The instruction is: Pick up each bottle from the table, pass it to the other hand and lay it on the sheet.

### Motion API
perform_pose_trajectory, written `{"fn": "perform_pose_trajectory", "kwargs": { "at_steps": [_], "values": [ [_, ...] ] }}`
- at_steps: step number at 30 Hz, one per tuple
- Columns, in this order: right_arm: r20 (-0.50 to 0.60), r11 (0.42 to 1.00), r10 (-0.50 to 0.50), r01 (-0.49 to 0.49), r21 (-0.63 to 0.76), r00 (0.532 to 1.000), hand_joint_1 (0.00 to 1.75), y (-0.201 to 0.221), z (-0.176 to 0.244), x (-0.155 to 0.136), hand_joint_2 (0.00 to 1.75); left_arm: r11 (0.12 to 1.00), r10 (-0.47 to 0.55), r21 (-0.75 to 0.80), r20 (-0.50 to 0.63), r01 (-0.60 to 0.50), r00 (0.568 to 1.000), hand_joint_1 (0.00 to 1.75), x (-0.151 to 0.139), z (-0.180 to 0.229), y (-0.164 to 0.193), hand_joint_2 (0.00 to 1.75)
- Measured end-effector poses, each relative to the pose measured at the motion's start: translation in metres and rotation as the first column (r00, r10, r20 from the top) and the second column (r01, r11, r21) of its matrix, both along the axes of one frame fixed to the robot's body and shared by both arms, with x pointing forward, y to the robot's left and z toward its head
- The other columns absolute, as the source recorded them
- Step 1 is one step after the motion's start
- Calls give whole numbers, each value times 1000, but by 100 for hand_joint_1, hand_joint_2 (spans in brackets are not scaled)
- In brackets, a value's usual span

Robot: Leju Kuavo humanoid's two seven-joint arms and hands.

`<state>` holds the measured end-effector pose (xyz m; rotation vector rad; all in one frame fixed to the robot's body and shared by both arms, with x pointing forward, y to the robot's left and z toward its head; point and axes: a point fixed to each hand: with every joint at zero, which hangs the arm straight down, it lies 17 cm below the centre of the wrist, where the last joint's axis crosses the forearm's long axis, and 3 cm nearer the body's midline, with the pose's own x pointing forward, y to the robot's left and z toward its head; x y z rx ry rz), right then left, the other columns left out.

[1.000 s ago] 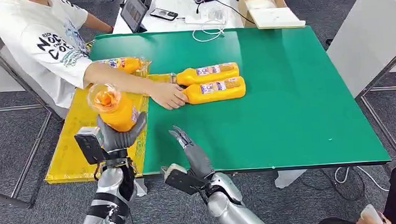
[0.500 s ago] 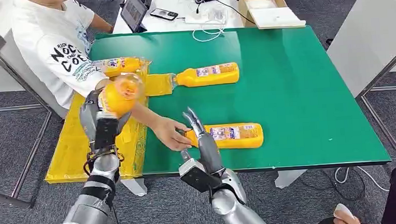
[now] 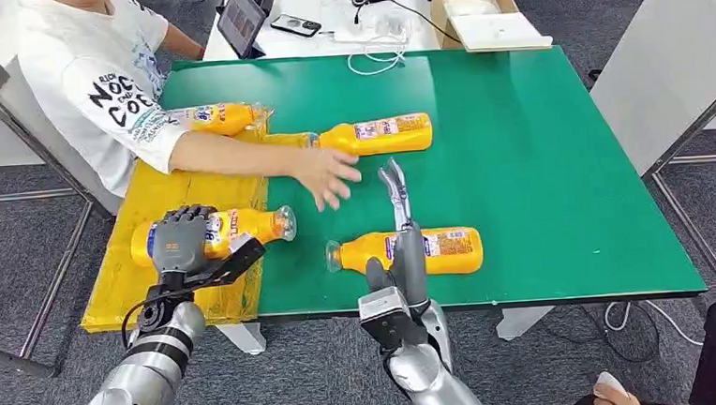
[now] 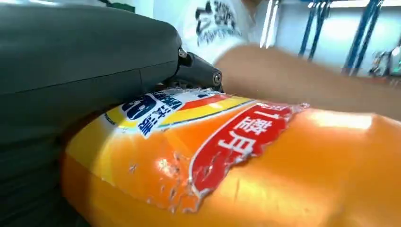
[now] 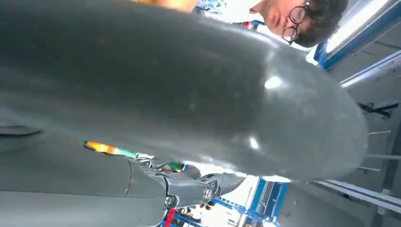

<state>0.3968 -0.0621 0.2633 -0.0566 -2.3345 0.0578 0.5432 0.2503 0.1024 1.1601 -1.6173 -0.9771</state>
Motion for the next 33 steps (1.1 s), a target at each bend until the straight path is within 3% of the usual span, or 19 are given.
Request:
{"fn": "perform_pose_trajectory", "kwargs": {
  "at_steps": [15,16,17,20,21,33],
  "values": [
    [-7,1000,13,-12,16,1000,0,0,0,0,0,1000,14,-20,-87,-16,996,175,-3,-29,13,175],
    [-7,1000,14,-14,16,1000,0,0,0,0,0,999,12,-28,-89,-15,996,168,-3,-30,12,175],
    [-7,1000,14,-14,16,1000,0,0,0,0,0,999,10,-38,-94,-13,996,0,-3,-31,12,175],
    [-15,1000,22,-22,19,1000,0,1,-1,1,0,997,-7,-77,-141,-4,990,0,-2,-39,9,175],
    [-16,999,26,-26,20,1000,0,1,-1,1,0,996,-14,-87,-160,0,987,0,-2,-42,8,0],
    [-58,997,81,-81,9,995,0,11,-12,4,0,976,-136,-210,-354,63,925,0,3,-66,-14,0]
  ]
}}
